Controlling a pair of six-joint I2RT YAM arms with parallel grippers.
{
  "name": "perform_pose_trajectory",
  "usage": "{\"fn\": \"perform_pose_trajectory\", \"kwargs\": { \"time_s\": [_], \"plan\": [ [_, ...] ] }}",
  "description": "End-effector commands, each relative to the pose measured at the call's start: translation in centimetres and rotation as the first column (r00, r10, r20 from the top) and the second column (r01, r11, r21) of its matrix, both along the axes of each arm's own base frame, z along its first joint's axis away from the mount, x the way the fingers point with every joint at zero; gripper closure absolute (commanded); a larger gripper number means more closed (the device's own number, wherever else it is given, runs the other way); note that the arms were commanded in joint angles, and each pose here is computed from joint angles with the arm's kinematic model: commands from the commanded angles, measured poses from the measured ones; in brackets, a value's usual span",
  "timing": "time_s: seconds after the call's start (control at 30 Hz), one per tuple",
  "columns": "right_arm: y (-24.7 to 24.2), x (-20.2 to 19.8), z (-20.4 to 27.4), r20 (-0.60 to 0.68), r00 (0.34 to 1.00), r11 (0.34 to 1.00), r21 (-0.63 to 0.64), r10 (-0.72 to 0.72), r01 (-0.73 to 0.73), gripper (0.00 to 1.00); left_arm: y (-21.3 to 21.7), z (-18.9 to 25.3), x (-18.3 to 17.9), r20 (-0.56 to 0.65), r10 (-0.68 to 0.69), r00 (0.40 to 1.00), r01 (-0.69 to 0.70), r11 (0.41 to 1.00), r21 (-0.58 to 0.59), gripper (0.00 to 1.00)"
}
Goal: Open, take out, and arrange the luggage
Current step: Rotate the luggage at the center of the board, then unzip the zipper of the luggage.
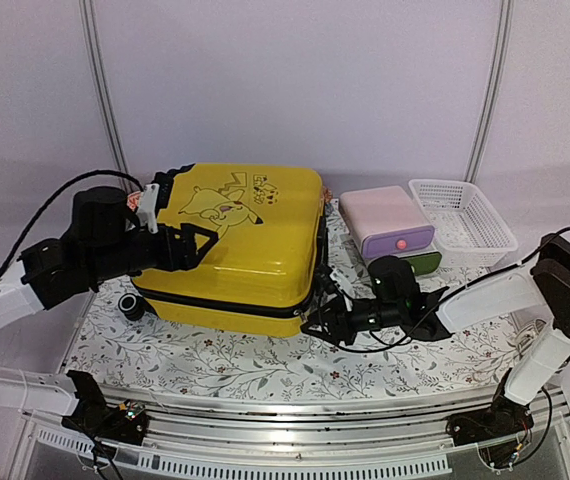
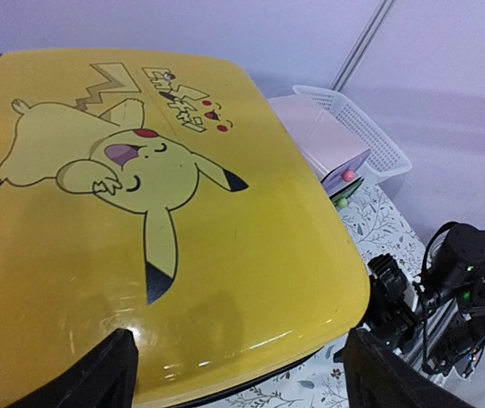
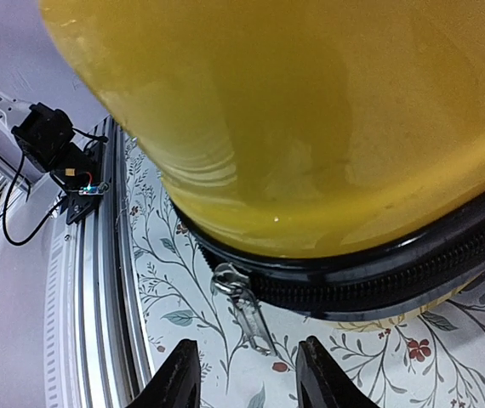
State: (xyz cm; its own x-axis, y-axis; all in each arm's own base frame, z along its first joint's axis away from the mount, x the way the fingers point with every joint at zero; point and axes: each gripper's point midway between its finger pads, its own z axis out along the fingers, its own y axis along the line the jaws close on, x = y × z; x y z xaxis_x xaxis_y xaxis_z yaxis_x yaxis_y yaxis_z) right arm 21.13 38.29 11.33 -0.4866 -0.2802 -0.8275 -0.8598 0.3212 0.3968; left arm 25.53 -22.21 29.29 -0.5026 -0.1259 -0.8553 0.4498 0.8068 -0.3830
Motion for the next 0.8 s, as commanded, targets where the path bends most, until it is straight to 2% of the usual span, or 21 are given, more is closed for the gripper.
{"fn": "perform_pose_trajectory", "kwargs": {
  "time_s": [0.0,0.2,0.33,0.53,0.77],
  "plan": [
    [1.3,1.1,1.0,-0.025,1.0,0.997,0.071,-0.011,0.013,0.6,-1.1,1.5,1.6,0.098,0.05,0.994,-0.059,0.994,0.089,0.15],
    [1.5,1.3,1.6,-0.01,1.0,0.996,0.093,-0.013,0.014,0.73,-2.1,2.6,2.1,0.128,0.027,0.991,-0.04,0.994,0.098,0.15],
    [0.9,1.6,1.7,-0.006,0.999,0.995,0.093,-0.041,0.041,0.96,-2.7,2.5,2.1,0.134,0.004,0.991,-0.017,0.995,0.097,0.15],
    [-1.1,2.6,0.9,0.007,0.993,0.992,0.046,-0.121,0.12,0.98,-3.7,1.9,2.2,0.12,-0.037,0.992,0.023,0.993,0.116,0.16],
    [-4.4,5.7,-0.2,0.191,0.948,0.951,-0.13,-0.254,0.281,0.98,-6.6,0.8,1.9,0.113,-0.114,0.987,0.092,0.979,0.184,0.17]
  ]
}}
